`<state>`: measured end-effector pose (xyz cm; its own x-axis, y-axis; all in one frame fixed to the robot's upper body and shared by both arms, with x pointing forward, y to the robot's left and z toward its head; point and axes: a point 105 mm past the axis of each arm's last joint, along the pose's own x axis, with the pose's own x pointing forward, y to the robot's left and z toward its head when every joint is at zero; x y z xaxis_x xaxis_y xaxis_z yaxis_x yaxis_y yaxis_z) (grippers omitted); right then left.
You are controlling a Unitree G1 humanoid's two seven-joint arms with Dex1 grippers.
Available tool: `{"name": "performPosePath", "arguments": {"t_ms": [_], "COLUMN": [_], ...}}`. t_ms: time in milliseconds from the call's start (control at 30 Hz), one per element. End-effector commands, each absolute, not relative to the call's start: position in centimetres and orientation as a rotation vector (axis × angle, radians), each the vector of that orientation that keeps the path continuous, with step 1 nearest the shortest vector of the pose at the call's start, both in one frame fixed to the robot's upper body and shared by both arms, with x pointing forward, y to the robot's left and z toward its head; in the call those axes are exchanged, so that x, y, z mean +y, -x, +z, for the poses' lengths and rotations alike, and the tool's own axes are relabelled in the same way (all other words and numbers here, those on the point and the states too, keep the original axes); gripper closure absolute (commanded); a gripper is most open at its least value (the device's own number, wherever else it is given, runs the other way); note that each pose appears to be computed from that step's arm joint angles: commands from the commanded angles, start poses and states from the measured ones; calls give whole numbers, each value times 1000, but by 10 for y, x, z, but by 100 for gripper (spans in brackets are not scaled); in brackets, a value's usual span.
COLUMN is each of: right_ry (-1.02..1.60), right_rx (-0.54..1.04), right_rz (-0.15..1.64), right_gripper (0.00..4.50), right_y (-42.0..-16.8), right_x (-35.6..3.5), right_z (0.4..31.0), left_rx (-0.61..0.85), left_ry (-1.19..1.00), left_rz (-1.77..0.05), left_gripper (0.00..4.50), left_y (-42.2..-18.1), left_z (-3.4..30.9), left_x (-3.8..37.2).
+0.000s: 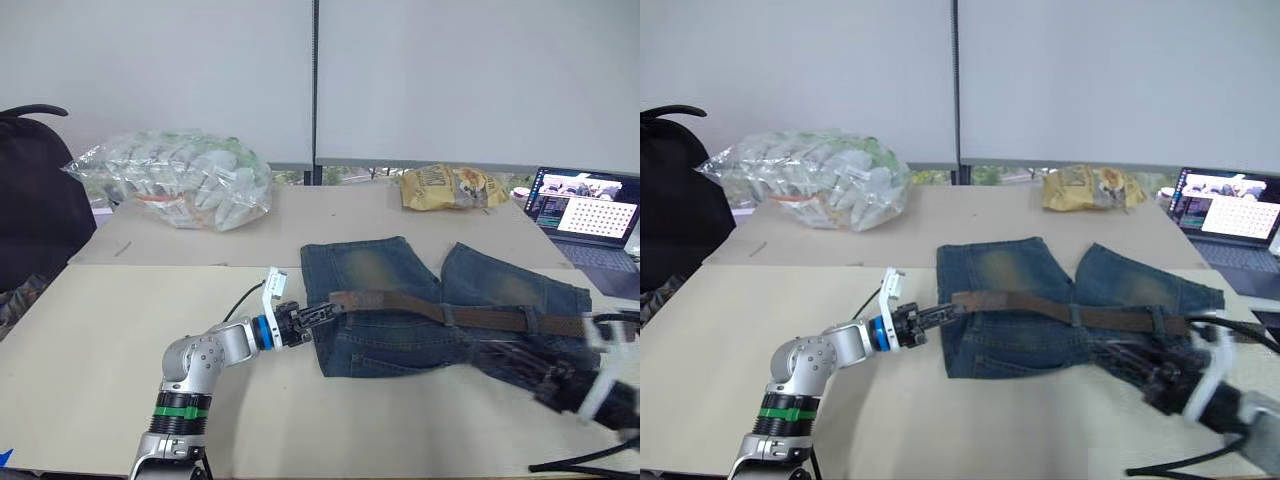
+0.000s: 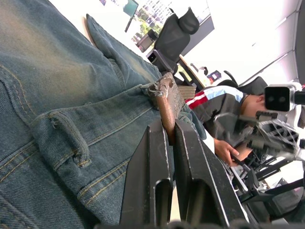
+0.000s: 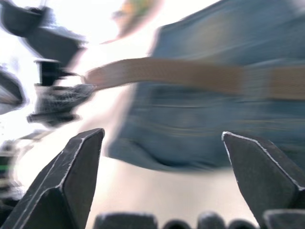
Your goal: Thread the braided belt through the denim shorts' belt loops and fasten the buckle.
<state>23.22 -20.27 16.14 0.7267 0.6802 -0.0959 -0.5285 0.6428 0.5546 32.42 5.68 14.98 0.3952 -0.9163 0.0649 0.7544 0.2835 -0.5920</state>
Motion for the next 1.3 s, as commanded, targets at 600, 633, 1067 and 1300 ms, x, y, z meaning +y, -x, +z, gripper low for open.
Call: {"name": "performPosePath", "arguments": {"t_ms": [600, 633, 1067, 1300], "right_ry": [-916, -913, -809, -764], "right_rx": [117, 119, 192, 333], "right_rz": [712, 717, 594, 423], "right_gripper": [251, 285, 450, 450], "right_y": [-300, -300, -309, -326], "right_x": [-112, -110, -137, -149], "right_z": [181, 181, 167, 134], "left_rx": [265, 265, 190, 102], "left_ry": [567, 566, 260, -59], "left_rz": [-1161, -1157, -1133, -1177], "left_gripper": [450, 450, 206, 77], "left_y": [-316, -317, -323, -325], "left_z": [168, 168, 151, 150], "left_x": [52, 53, 72, 92]}}
